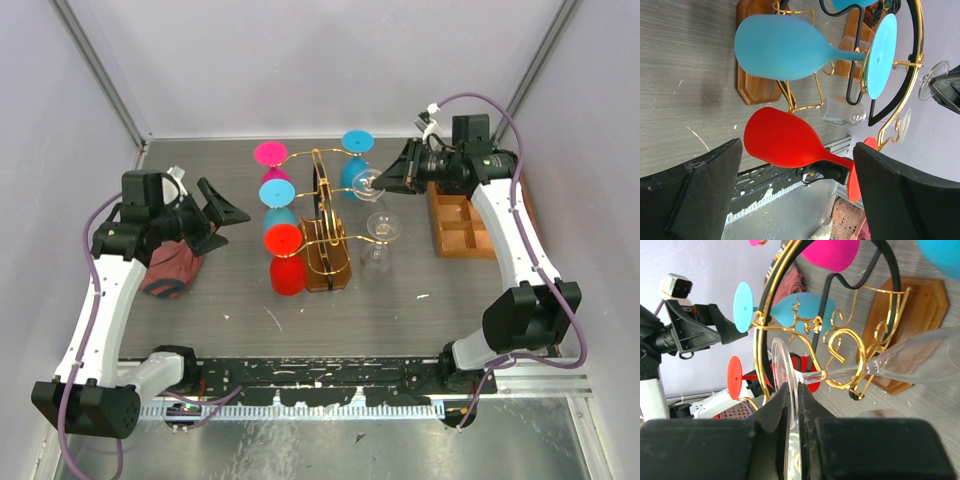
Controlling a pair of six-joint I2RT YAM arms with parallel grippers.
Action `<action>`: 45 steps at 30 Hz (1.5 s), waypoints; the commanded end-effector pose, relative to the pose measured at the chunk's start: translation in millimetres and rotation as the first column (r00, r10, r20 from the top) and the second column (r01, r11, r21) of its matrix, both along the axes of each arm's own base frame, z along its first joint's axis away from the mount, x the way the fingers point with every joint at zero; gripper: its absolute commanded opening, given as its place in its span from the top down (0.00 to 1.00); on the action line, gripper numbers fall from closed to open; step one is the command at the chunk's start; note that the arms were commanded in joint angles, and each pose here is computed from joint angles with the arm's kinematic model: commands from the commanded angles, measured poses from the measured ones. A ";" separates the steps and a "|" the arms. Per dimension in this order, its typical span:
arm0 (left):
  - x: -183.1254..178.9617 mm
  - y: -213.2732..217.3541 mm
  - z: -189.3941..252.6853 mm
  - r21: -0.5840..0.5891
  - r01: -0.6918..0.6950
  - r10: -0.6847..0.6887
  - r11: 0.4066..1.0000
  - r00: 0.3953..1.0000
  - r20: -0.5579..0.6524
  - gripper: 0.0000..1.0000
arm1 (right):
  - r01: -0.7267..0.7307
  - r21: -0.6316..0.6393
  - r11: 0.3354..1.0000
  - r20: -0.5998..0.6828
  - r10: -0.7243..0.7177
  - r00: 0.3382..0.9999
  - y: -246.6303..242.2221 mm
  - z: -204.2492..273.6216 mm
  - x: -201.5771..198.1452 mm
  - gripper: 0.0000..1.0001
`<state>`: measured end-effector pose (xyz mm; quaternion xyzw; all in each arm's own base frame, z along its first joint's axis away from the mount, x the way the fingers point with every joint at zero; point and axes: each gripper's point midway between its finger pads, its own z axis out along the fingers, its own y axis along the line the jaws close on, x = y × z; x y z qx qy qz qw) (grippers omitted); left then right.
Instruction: Take the wine glass off the wine glass rack
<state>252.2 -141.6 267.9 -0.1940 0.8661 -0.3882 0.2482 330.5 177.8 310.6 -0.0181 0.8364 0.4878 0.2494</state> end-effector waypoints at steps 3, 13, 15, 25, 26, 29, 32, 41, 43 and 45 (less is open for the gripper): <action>-6.0 -0.4 0.8 0.011 0.020 -0.020 1.000 1.000 -0.003 0.01 | -0.095 0.131 0.987 0.098 0.083 0.992 29.4 37.8 5.2 0.99; -12.6 0.6 -5.4 0.024 0.035 -0.035 0.999 0.999 -0.023 0.02 | 0.004 0.101 0.995 0.069 -0.011 0.998 21.7 27.8 45.0 0.99; -14.3 0.9 -5.8 0.027 0.039 -0.038 0.999 0.999 -0.024 0.02 | 0.055 0.097 0.994 0.047 -0.060 0.997 6.9 21.4 52.9 0.99; -15.8 3.8 -12.5 0.054 0.044 -0.042 0.998 0.999 -0.035 0.02 | 0.199 0.064 0.978 0.105 -0.204 0.973 -64.0 36.1 70.3 0.99; -15.5 3.8 -12.2 0.053 0.043 -0.041 0.998 0.999 -0.032 0.02 | 0.213 0.030 0.977 0.131 -0.215 0.968 -68.0 40.1 72.8 0.99; -15.5 4.0 -12.9 0.055 0.044 -0.042 0.998 0.999 -0.034 0.02 | 0.268 -0.049 0.962 0.199 -0.254 0.947 -78.7 45.5 82.4 0.99; -16.6 5.2 -13.7 0.064 0.044 -0.042 0.997 0.999 -0.032 0.02 | 0.314 -0.117 0.942 0.240 -0.280 0.930 -89.4 42.6 92.5 0.99; -15.4 20.2 27.7 0.179 0.032 -0.047 0.983 0.996 0.077 0.02 | 0.377 -0.312 0.872 0.628 -0.108 0.770 -57.6 92.8 99.0 0.99; -15.6 20.6 39.5 0.184 0.034 -0.052 0.982 0.994 0.096 0.02 | 0.416 -0.307 0.856 0.773 -0.030 0.633 -41.6 126.9 79.4 0.99; -15.2 18.9 51.3 0.174 0.036 -0.058 0.984 0.991 0.121 0.02 | 0.414 -0.288 0.863 0.869 0.053 0.492 -25.1 151.5 57.4 0.99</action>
